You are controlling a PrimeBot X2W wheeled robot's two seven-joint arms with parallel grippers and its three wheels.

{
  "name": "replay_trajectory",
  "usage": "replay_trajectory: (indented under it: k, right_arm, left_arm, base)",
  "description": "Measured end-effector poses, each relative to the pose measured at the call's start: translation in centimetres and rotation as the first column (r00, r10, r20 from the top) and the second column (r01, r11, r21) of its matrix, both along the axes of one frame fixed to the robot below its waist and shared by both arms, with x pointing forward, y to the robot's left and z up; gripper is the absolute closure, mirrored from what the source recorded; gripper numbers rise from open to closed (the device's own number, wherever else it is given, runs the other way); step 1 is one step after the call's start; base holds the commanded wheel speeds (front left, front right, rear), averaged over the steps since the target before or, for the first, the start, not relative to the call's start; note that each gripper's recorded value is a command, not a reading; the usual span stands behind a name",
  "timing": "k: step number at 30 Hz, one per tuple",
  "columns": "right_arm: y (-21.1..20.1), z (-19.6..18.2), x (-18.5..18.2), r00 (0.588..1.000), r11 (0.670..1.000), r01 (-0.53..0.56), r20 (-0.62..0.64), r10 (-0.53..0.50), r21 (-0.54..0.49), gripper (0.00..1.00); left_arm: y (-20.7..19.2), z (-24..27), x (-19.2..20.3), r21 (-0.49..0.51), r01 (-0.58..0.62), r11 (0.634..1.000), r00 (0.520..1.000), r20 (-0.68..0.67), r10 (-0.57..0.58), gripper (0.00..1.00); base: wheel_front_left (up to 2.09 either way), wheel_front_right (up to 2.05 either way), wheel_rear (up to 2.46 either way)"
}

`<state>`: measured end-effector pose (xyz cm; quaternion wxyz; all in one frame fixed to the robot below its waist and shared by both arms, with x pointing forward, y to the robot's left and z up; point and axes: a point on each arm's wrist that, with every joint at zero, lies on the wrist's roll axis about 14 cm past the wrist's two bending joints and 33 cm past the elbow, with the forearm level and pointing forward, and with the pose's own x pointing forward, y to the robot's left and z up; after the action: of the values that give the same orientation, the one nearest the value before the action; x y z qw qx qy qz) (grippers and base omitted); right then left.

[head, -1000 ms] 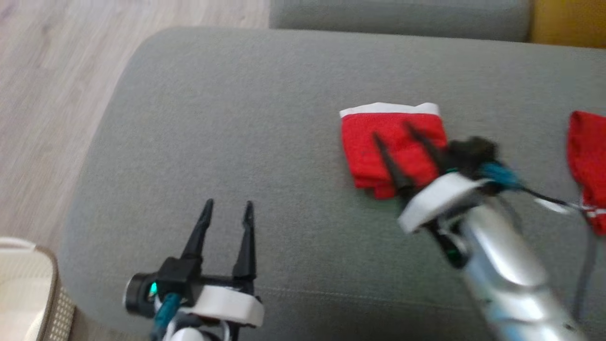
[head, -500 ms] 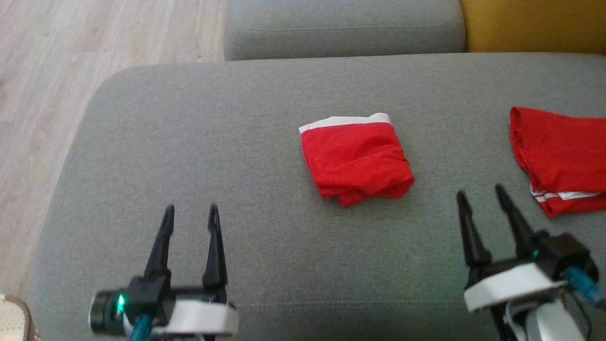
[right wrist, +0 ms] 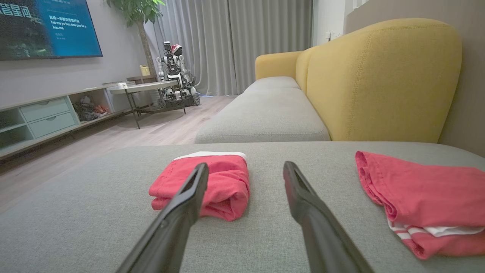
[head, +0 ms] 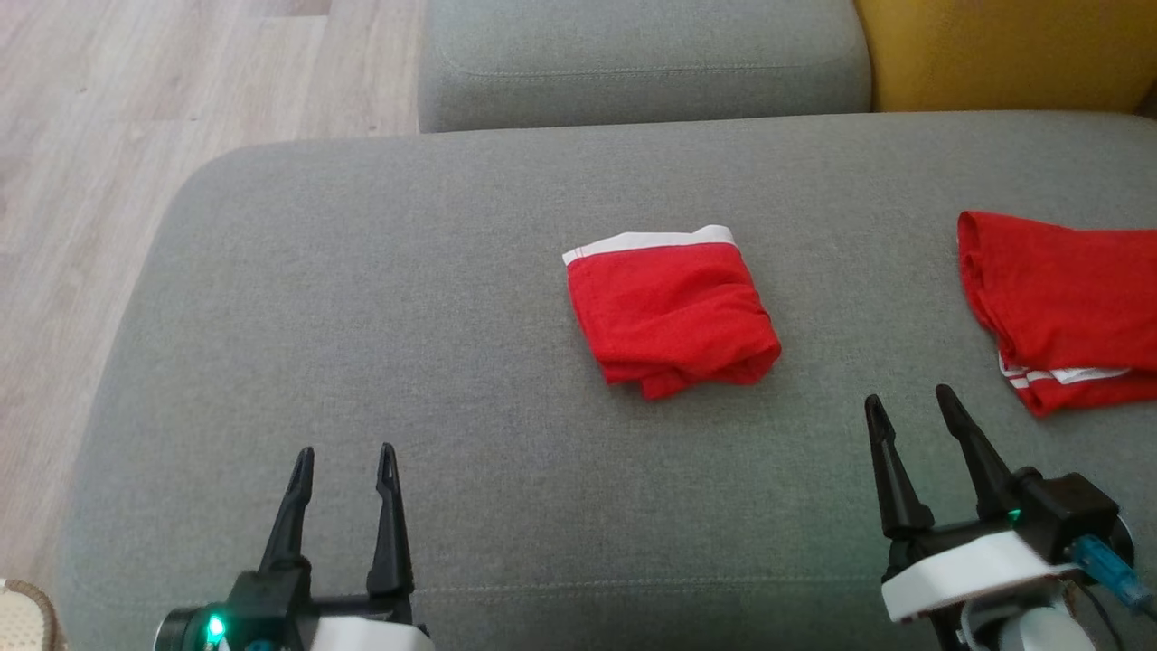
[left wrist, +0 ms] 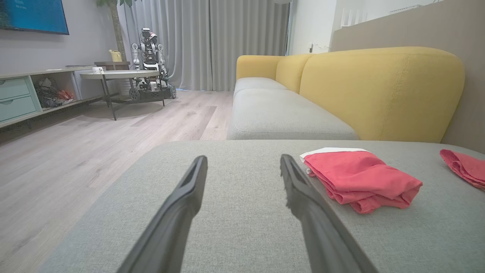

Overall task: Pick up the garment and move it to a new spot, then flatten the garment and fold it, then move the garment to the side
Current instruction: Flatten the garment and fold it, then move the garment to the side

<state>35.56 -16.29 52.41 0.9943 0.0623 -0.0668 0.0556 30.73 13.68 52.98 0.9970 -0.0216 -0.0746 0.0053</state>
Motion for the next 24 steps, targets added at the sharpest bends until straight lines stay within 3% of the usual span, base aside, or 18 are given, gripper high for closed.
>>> replay_trajectory:
  k: [19,24]
  right_arm:
    - [0.6,-0.1,0.1,1.000,1.000,-0.019,-0.005,0.019,0.001,0.00]
    - [1.5,-3.1,0.4,0.994,0.999,-0.039,-0.101,0.043,0.034,0.00]
  left_arm:
    - [0.2,0.0,-0.2,0.002,-0.006,1.000,1.000,0.000,0.006,0.00]
    - [-0.2,-0.7,-0.1,0.000,0.005,1.000,1.000,-0.023,-0.005,0.00]
  base:
    - [0.00,0.00,0.00]
    - [0.00,0.00,0.00]
